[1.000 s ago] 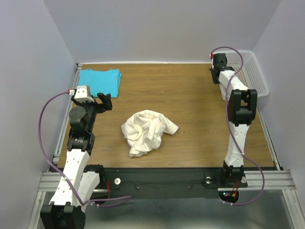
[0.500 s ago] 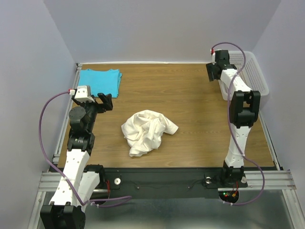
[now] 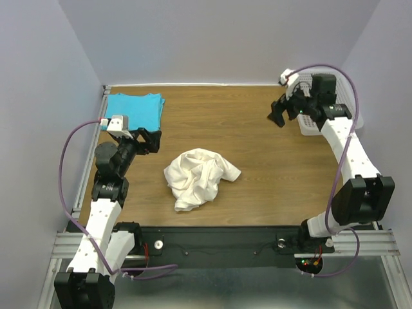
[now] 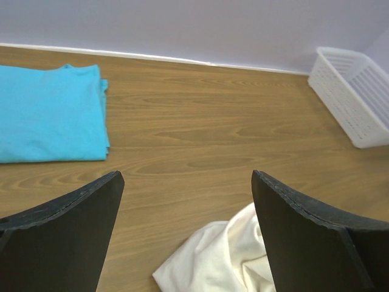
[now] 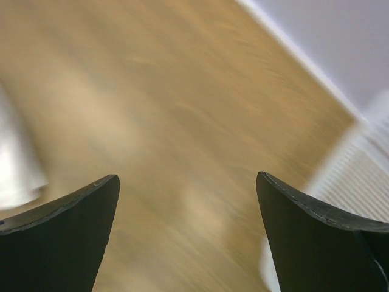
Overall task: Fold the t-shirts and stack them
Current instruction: Flatten the tshirt out
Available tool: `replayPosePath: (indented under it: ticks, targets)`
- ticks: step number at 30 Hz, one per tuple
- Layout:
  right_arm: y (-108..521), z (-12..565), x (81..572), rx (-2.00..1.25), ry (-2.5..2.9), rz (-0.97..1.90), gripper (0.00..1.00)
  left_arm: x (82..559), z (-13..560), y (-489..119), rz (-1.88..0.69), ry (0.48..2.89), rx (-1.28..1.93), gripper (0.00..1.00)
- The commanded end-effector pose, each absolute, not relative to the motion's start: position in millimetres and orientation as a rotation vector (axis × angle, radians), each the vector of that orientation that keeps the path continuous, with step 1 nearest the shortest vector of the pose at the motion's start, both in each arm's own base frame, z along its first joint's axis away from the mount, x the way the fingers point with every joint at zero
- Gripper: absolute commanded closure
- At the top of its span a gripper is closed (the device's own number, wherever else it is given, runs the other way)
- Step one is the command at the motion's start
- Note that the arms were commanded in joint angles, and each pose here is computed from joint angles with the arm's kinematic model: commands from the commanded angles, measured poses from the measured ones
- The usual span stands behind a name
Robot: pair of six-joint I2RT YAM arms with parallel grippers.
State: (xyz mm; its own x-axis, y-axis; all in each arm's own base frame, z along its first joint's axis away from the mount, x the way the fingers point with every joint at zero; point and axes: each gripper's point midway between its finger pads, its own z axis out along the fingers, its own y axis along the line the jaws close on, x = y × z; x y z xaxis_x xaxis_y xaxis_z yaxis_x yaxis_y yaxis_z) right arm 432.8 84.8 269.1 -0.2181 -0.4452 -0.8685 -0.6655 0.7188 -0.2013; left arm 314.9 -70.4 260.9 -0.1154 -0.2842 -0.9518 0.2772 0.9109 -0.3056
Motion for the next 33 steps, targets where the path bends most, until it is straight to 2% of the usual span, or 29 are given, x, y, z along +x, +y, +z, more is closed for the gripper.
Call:
replayPosePath:
  ticks: [1, 4, 9, 14, 20, 28, 29, 32, 33]
  targets:
    - [184, 258, 333, -1.188, 1.602, 0.982, 0.01, 299, 280, -99, -0.649, 1.574, 0.081, 0.03]
    - [221, 243, 299, -1.284, 1.583, 1.102, 0.03, 295, 279, -104, -0.693, 1.584, 0.084, 0.04]
    - [260, 218, 266, -1.469, 1.574, 1.063, 0.04, 286, 273, -108, -0.733, 1.608, 0.073, 0.05]
    - [277, 194, 262, -1.562, 1.634, 0.961, 0.06, 279, 272, -111, -0.761, 1.619, 0.08, 0.05]
    - [303, 178, 255, -1.61, 1.678, 0.999, 0.12, 274, 270, -114, -0.786, 1.624, 0.076, 0.04]
    - [324, 157, 245, -1.645, 1.757, 1.021, 0.33, 266, 268, -122, -0.846, 1.638, 0.103, 0.05]
    - [325, 156, 244, -1.644, 1.761, 1.028, 0.39, 266, 267, -123, -0.853, 1.643, 0.1, 0.05]
    - [331, 156, 242, -1.64, 1.775, 1.049, 0.5, 265, 265, -125, -0.87, 1.653, 0.104, 0.05]
    - [333, 155, 241, -1.64, 1.78, 1.061, 0.58, 265, 265, -126, -0.877, 1.654, 0.109, 0.05]
